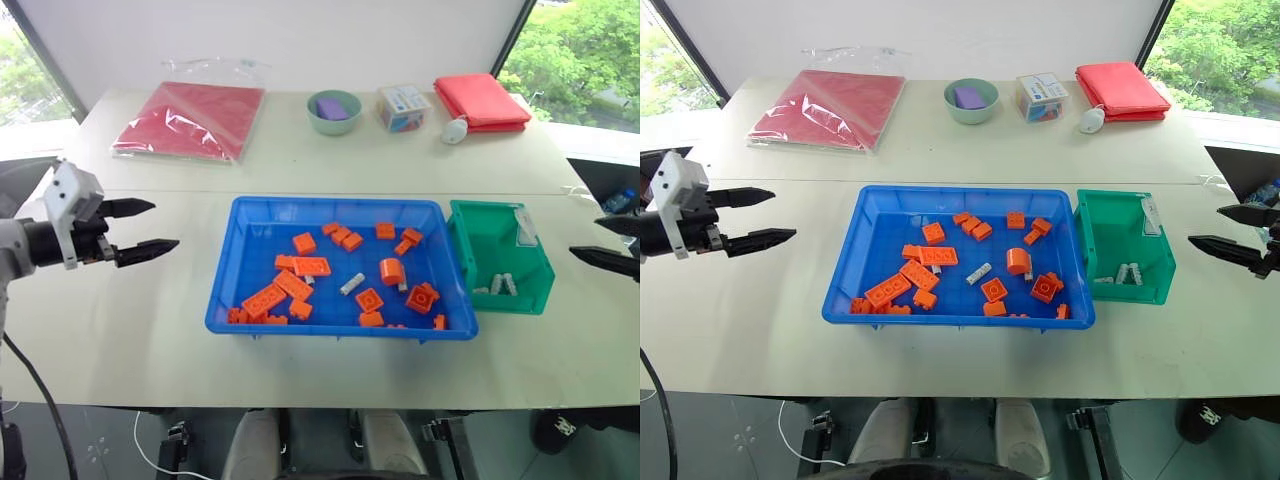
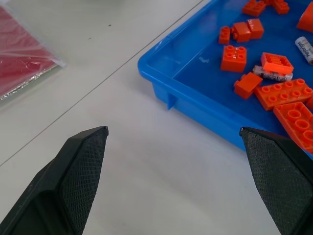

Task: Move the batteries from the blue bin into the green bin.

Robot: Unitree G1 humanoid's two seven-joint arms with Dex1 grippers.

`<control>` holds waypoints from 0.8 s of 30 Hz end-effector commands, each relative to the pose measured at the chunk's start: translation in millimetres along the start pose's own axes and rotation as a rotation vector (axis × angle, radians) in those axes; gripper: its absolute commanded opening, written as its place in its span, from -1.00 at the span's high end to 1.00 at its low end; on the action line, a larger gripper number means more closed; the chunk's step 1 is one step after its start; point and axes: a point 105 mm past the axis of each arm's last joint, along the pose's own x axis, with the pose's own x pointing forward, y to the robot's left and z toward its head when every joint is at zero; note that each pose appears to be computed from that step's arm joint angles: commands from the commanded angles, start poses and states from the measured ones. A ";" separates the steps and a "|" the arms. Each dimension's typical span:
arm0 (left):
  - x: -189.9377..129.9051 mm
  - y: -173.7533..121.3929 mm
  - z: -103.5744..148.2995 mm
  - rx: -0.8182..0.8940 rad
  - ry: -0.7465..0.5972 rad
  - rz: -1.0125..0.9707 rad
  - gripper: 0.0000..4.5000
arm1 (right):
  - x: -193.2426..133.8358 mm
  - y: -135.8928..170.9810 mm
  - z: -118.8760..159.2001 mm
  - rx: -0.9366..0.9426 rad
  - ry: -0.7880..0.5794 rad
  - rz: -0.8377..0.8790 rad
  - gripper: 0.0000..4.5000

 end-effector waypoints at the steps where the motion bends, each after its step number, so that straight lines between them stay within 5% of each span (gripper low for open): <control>1: -9.9 9.7 18.4 0.091 -0.044 0.076 -1.00 | -9.2 -6.1 12.3 -0.045 -0.014 -0.024 -0.89; 18: -1.8 13.0 20.8 0.061 -0.053 0.082 -1.00 | -7.1 -13.8 4.4 -0.039 -0.013 -0.065 -0.89; 24: 10.9 -15.7 33.5 0.051 -0.102 -0.041 -1.00 | 2.9 -13.4 34.2 -0.083 -0.062 -0.009 -0.89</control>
